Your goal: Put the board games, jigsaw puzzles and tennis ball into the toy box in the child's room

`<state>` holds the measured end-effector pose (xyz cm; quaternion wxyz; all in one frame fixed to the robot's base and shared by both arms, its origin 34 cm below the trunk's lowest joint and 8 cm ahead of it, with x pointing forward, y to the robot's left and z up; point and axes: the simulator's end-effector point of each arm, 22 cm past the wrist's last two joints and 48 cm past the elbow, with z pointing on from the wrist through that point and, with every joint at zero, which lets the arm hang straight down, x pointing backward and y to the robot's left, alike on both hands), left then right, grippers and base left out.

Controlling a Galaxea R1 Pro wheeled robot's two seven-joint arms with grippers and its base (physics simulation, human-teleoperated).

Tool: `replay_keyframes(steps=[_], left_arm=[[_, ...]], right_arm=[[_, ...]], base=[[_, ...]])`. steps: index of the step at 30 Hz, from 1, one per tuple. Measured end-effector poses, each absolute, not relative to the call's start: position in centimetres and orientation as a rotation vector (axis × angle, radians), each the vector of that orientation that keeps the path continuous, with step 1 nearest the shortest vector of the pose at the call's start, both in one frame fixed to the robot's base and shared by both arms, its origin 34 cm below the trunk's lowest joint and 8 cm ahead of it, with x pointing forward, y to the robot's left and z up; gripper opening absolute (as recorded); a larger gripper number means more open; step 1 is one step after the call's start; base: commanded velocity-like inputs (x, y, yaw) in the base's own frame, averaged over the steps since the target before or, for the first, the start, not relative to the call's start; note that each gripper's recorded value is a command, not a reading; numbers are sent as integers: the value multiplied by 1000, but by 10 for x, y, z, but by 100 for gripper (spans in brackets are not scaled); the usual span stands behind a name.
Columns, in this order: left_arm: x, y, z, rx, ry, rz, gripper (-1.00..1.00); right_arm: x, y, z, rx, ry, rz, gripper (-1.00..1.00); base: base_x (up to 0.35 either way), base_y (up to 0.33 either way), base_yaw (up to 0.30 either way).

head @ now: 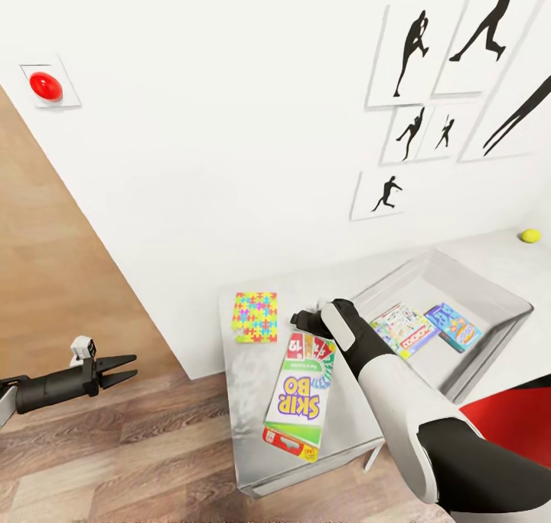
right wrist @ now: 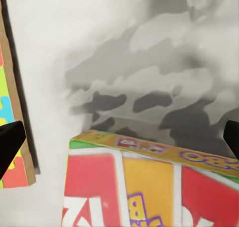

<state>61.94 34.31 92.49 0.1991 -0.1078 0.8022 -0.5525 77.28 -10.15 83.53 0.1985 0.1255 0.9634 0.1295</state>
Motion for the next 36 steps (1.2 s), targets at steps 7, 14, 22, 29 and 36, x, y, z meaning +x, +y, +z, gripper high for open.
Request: replay_keyframes(steps=[7,14,22,29,36], left_arm=[[619,343,919,-311,2253,-1547,100],[618,343,916,-317,2257,-1548,100],[618,343,916,-317,2257,-1548,100],[618,343,916,-318,2257,-1549,100],[618,346,916,-317,2261,-1541,100]], right_arm=[[772,-101,828,355,2705,362,100],[771,-101,825,357,2710,363,100],[771,-101,825,357,2711,364,100],[771,-101,824,356,2711,365,100],[771,-101,824,356,2711,365,100]], base=[[0,0,0],[-66,0,0],[-97,0,0],[-129,43,0],[-94,42,0]])
